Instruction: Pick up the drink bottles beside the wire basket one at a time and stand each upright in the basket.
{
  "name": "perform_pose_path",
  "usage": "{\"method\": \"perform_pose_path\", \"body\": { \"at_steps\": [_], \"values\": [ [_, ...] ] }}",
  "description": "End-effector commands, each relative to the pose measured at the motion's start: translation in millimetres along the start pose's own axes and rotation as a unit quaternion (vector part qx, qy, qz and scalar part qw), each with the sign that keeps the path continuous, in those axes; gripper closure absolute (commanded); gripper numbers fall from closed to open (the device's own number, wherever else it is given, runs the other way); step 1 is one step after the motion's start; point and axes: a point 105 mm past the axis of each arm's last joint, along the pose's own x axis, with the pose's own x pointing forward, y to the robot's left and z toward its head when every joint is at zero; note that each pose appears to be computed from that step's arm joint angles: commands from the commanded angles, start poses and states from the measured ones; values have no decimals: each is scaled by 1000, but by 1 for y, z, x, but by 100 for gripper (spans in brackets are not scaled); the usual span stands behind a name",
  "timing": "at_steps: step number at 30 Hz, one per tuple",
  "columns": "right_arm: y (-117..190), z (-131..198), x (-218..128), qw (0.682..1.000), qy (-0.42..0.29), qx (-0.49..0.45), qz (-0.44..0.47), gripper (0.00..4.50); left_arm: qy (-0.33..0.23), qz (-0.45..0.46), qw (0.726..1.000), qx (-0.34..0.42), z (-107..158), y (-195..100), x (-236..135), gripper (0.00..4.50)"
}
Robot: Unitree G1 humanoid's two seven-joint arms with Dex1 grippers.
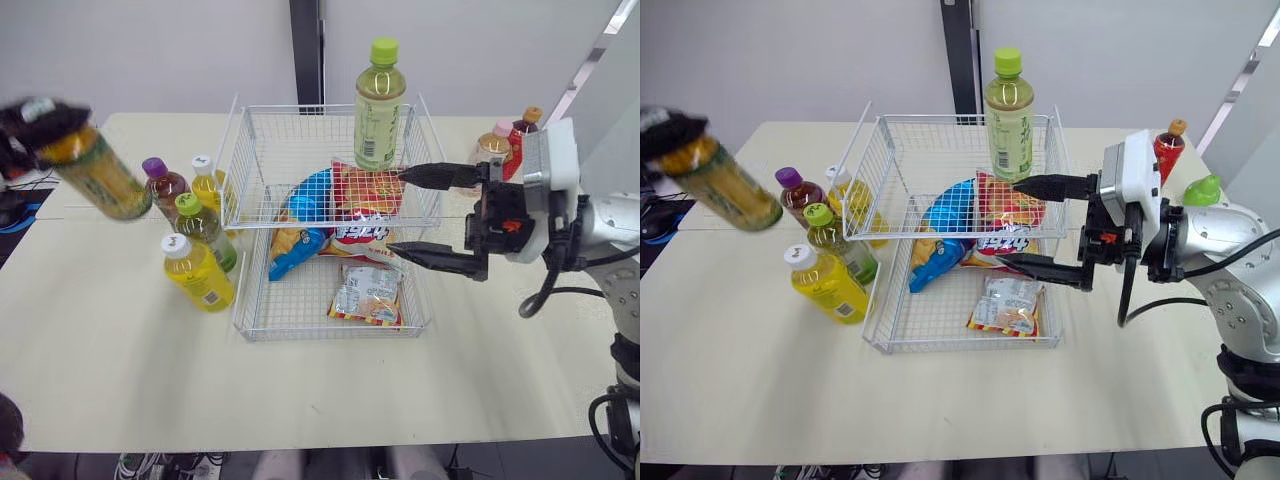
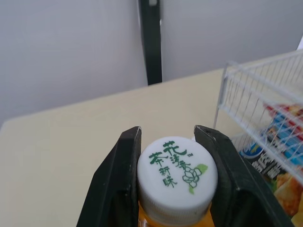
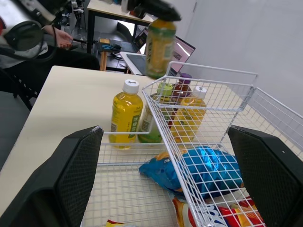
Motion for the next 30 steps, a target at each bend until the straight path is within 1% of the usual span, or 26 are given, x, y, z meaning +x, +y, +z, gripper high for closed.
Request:
{"method": "perform_pose_path", "body": {
  "at_steps": [1, 4, 7, 10, 13, 15, 17, 20, 23, 24, 29, 30],
  "values": [
    [5, 12, -3, 1000, -6, -17, -16, 0, -52, -33, 998, 16, 51, -7, 7, 312],
    [11, 12, -1, 1000, -1, -13, -25, 0, -81, -62, 994, 27, 83, -15, 27, 312],
    [14, 12, 2, 999, 2, -2, -41, 0, -109, -97, 989, 31, 111, -30, 48, 312],
    [21, 15, 3, 999, 0, 0, -52, 0, -118, -145, 982, 34, 127, -52, 69, 312],
    [27, 17, 4, 998, 0, -2, -66, 0, -113, -199, 973, 41, 132, -80, 90, 312],
    [32, 19, 5, 997, -1, -4, -77, 0, -110, -231, 966, 32, 133, -97, 103, 312],
    [37, 21, 6, 996, -3, -4, -87, 0, -96, -251, 963, 27, 127, -110, 116, 312],
    [41, 23, 7, 994, -2, -10, -110, 0, -67, -275, 959, 31, 108, -125, 134, 312],
    [42, 27, 6, 990, -2, -21, -138, 0, -48, -293, 954, 41, 90, -138, 148, 312],
    [43, 28, 7, 989, -3, -23, -145, 0, -47, -296, 953, 48, 86, -142, 152, 312],
    [54, 35, 11, 987, -8, -23, -156, 0, -49, -309, 949, 29, 72, -155, 165, 312],
    [26, 30, 1, 984, 1, -11, -176, 0, -45, -311, 949, 30, 67, -157, 168, 312]
  ]
}}
